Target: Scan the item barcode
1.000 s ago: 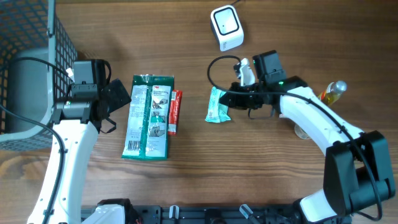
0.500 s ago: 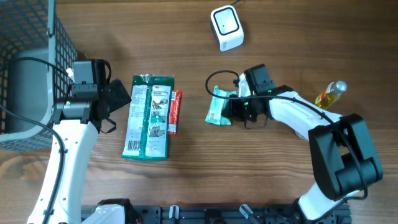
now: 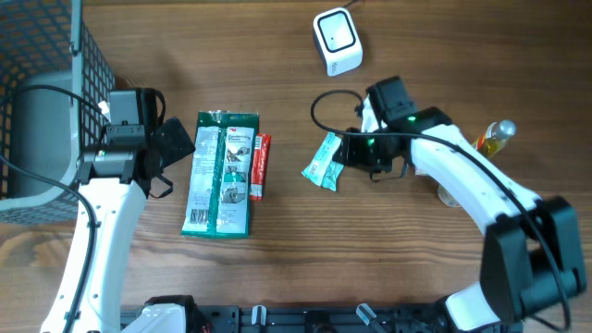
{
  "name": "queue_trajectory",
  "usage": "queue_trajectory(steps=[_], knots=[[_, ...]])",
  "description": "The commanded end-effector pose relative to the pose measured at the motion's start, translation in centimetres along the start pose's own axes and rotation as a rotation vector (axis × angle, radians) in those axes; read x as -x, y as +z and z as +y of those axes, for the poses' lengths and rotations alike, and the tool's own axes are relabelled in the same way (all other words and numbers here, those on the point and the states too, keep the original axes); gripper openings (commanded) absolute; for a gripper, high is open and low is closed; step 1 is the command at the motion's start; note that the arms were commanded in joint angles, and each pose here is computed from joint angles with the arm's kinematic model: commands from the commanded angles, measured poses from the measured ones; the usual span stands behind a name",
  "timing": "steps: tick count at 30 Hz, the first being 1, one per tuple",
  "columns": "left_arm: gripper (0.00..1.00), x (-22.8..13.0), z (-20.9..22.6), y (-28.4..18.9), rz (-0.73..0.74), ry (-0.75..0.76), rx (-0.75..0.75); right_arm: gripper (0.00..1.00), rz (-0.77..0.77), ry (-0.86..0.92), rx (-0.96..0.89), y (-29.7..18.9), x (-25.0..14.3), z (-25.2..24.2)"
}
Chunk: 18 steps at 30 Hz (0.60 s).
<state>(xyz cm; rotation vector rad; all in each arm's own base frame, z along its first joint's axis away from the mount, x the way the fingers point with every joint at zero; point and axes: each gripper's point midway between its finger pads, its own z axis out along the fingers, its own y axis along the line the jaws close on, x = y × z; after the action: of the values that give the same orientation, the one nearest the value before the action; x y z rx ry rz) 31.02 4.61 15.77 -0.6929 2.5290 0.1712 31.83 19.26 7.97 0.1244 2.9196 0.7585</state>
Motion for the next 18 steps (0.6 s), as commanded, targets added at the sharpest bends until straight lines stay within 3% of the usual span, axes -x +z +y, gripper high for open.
queue_trajectory(steps=[1, 7, 18], knots=[[1.00, 0.5, 0.2, -0.1, -0.014, -0.018, 0.009, 0.34, -0.056, -0.104, -0.006, 0.0, 1.0, 0.7], [1.00, 0.5, 0.2, -0.1, -0.014, -0.018, 0.009, 0.34, -0.060, -0.128, -0.027, 2.9, 0.8, 0.2], [1.00, 0.5, 0.2, -0.1, -0.014, -0.018, 0.009, 0.36, 0.077, -0.007, -0.197, 7.4, -1.5, -5.0]])
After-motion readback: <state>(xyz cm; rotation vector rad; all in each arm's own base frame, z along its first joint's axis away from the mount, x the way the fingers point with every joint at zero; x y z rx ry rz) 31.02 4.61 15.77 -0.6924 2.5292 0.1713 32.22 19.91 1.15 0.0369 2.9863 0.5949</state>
